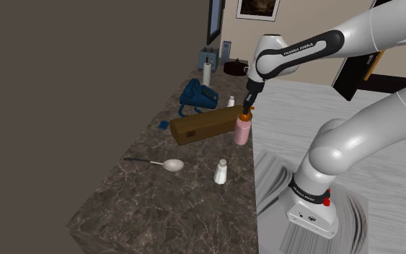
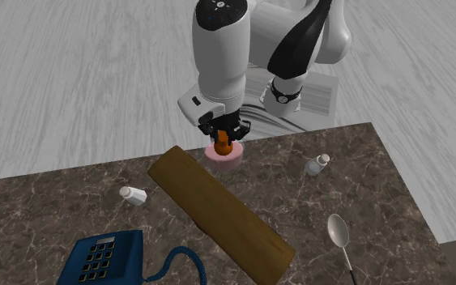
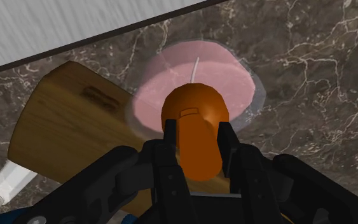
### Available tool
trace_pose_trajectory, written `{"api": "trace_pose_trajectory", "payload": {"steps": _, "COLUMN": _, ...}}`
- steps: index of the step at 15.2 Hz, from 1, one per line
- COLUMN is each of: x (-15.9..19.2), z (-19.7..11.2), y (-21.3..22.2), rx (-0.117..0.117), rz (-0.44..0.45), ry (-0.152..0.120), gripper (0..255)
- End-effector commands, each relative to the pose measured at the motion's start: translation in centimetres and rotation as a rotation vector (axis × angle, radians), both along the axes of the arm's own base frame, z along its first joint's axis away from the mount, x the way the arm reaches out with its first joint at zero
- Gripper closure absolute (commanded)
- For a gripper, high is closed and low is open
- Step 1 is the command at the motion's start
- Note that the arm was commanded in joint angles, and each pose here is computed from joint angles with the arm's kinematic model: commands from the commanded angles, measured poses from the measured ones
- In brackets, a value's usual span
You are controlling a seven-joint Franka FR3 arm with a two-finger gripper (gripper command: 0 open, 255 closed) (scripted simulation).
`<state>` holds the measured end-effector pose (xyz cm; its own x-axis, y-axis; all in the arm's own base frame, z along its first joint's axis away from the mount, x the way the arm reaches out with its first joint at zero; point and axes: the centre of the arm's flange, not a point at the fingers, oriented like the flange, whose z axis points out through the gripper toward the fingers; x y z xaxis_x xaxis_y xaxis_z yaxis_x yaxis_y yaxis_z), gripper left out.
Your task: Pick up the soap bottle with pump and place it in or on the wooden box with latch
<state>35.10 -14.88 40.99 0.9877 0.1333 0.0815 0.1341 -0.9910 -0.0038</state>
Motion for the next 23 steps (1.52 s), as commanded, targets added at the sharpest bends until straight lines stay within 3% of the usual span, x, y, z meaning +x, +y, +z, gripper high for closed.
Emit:
{"api": "trace_pose_trajectory", "payload": {"steps": 1, "x": 0.0, "z": 0.4, "y": 0.0, "rx": 0.0, "rz": 0.0, "ry": 0.002, "gripper": 255}}
{"api": "trace_pose_trajectory", "payload": {"steps": 23, "x": 0.0, "z": 12.1, "y": 0.0, "rx": 0.0, "rz": 0.0, "ry": 0.002, "gripper": 255}}
